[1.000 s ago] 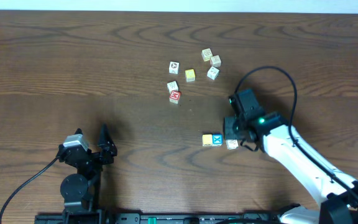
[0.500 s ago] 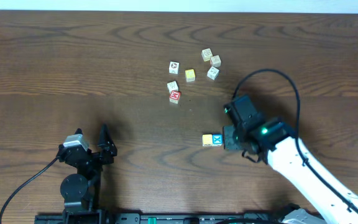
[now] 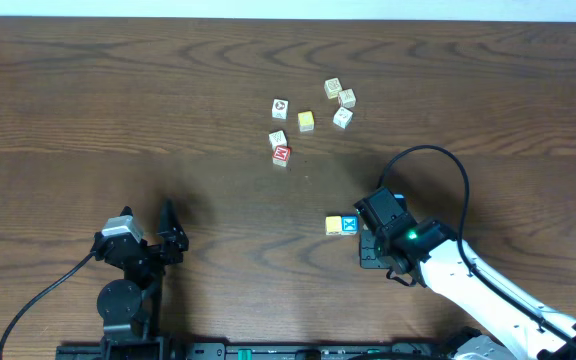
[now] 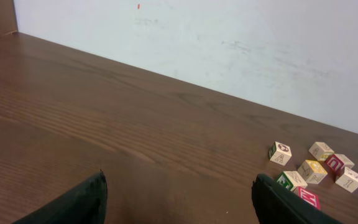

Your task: Lift 4 blocks

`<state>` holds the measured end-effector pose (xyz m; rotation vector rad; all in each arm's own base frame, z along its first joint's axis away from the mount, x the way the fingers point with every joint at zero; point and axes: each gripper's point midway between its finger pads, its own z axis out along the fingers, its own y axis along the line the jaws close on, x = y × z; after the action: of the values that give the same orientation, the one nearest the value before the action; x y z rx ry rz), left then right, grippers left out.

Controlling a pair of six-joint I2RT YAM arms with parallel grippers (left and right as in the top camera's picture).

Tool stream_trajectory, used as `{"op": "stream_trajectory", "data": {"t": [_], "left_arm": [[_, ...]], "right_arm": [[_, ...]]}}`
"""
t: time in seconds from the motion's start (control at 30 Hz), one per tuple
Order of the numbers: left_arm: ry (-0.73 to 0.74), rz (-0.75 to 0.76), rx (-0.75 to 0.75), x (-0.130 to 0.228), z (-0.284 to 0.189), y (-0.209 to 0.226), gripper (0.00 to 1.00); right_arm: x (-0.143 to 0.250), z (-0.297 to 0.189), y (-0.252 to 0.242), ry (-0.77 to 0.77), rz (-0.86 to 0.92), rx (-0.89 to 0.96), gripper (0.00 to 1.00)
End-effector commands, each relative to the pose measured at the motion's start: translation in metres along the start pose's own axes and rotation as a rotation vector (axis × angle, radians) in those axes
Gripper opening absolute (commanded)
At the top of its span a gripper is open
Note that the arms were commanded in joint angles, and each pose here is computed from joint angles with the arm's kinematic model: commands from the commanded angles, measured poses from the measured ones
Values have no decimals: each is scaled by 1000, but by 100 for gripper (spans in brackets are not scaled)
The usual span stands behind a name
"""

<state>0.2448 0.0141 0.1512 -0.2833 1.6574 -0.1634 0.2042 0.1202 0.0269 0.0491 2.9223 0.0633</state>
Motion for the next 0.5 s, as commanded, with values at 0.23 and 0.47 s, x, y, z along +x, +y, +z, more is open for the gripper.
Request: {"op": "stream_trajectory", "data": {"t": [0.23, 0.47], "left_arm": [[45, 10, -43, 14, 1, 9, 75], [45, 10, -43, 14, 1, 9, 75]], "right_arm": [[-6, 3, -1, -43, 13, 15, 3], [1, 7, -4, -19, 27, 24, 2]]}}
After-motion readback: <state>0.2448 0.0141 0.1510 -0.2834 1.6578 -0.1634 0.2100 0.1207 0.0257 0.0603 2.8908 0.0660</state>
